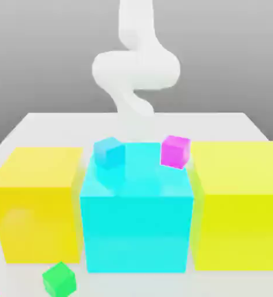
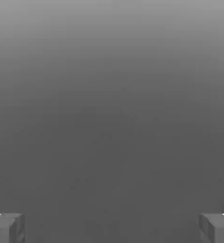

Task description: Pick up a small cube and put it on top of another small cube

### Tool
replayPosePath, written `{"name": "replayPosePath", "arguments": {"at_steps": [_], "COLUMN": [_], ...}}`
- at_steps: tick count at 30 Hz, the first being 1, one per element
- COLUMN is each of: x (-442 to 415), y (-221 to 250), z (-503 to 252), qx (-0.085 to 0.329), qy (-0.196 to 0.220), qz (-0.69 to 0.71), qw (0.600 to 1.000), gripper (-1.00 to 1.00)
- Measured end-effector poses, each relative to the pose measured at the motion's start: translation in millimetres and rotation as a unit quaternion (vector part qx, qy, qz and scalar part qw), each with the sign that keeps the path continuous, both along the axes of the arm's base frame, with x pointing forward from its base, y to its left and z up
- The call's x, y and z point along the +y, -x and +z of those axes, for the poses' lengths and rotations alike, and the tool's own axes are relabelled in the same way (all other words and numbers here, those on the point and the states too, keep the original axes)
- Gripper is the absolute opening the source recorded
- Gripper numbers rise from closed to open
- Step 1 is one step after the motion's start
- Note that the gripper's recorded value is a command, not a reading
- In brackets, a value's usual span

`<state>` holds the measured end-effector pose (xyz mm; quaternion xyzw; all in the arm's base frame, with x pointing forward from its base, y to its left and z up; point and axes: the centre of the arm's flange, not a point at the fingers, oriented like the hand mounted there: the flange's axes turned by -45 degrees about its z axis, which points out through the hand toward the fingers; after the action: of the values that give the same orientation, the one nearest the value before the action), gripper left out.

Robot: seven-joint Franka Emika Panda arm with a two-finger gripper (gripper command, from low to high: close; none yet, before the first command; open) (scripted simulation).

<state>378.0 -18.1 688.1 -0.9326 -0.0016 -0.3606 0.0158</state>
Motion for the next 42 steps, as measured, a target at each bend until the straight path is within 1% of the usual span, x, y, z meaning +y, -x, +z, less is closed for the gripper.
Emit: {"name": "replayPosePath", "arguments": {"at_steps": [4,9,14,18,26,35,39,40,42], "x": [-30,-67,-104,-137,-196,-268,-278,-279,-279], "y": [-49,-98,-135,-155,-170,-148,-143,-143,-143], "z": [-44,-106,-177,-236,-355,-475,-538,-550,-550], "qx": [0.048,0.102,0.153,0.191,0.264,0.346,0.358,0.358,0.358], "qy": [-0.013,-0.025,-0.031,-0.031,-0.014,0.032,0.041,0.041,0.041], "qz": [0.018,0.033,0.044,0.046,0.054,0.061,0.064,0.064,0.064], "qw": [0.999,0.994,0.987,0.98,0.963,0.936,0.931,0.931,0.931], "gripper": [0.0,0.0,0.0,0.0,0.0,0.0,0.0,-1.0,-1.0]}}
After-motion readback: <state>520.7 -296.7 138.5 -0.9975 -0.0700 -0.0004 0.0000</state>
